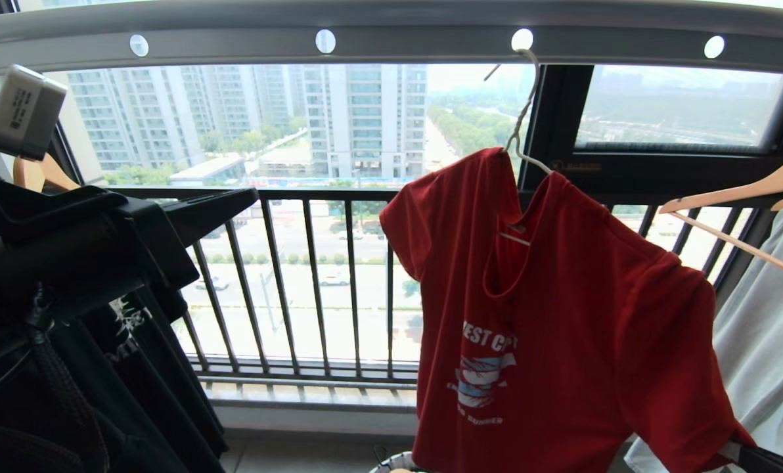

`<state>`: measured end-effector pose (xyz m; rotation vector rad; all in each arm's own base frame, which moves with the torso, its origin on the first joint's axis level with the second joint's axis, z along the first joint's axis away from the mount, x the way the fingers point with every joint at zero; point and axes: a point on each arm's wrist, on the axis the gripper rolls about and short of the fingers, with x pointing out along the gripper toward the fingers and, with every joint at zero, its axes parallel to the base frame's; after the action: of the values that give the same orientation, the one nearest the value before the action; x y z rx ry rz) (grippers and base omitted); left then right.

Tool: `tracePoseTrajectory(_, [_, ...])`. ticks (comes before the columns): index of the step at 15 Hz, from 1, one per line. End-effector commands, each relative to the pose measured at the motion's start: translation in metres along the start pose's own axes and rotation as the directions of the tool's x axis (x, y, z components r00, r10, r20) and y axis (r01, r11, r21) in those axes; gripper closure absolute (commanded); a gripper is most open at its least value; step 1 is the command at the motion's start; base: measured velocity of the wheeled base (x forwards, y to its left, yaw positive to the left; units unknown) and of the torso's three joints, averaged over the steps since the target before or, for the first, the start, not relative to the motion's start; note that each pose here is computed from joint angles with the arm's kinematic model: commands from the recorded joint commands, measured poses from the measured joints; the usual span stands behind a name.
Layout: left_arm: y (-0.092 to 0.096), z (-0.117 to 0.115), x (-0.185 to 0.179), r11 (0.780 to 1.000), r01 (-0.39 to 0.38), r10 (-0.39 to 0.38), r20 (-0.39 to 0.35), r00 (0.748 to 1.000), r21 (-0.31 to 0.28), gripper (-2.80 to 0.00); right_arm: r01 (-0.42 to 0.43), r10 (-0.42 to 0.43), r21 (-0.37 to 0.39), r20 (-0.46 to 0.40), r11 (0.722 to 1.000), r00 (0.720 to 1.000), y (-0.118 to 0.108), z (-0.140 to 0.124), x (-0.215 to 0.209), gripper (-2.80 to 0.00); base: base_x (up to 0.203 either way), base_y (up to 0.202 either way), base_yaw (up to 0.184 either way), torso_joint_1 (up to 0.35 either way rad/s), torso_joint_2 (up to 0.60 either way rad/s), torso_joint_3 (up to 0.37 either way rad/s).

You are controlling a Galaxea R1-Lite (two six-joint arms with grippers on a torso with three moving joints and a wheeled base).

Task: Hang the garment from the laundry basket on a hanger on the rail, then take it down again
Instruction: Take the clothes off the clothes rack

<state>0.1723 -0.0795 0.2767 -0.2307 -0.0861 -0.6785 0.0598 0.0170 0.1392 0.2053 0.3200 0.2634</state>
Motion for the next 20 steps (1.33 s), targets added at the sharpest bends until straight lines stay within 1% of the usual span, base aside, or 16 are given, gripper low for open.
tracePoseTrajectory(1, [0.0,0.0,0.0,1.0,0.002,-0.002,0.002,1.0,-0.001,0.0,0.007,-0.007,0.001,0.006,1.0,1.0,0.0,0.0,-0.003,0.0,0.0,0.0,0.0,0.0,0.0,0.0])
tracePoseTrajectory(6, [0.0,0.0,0.0,1.0,0.002,-0.002,0.002,1.0,-0.001,0.0,0.01,-0.01,0.001,-0.006,1.0,1.0,0.001,0.006,-0.004,0.0,0.0,0.0,0.0,0.0,0.0,0.0])
tracePoseTrajectory(11, [0.0,0.0,0.0,1.0,0.002,-0.002,0.004,1.0,-0.001,0.0,0.011,-0.011,0.001,-0.007,1.0,1.0,0.001,0.003,-0.006,0.0,0.0,0.0,0.0,0.0,0.0,0.0])
tracePoseTrajectory(14, [0.0,0.001,0.0,1.0,0.003,-0.003,0.005,1.0,0.0,0.0,0.022,-0.022,0.001,-0.05,1.0,0.999,-0.001,-0.004,-0.01,0.0,0.0,0.0,0.0,0.0,0.0,0.0])
tracePoseTrajectory(16, [0.0,0.0,0.0,1.0,0.002,-0.002,0.004,1.0,-0.001,0.0,0.024,-0.024,-0.003,-0.062,1.0,0.998,-0.002,-0.009,-0.018,0.0,0.0,0.0,0.0,0.0,0.0,0.0])
tracePoseTrajectory(20, [0.0,0.001,0.0,1.0,0.003,-0.003,0.005,1.0,0.0,0.0,0.023,-0.024,-0.01,-0.058,1.0,0.998,-0.001,-0.006,-0.019,0.0,0.0,0.0,0.0,0.0,0.0,0.0])
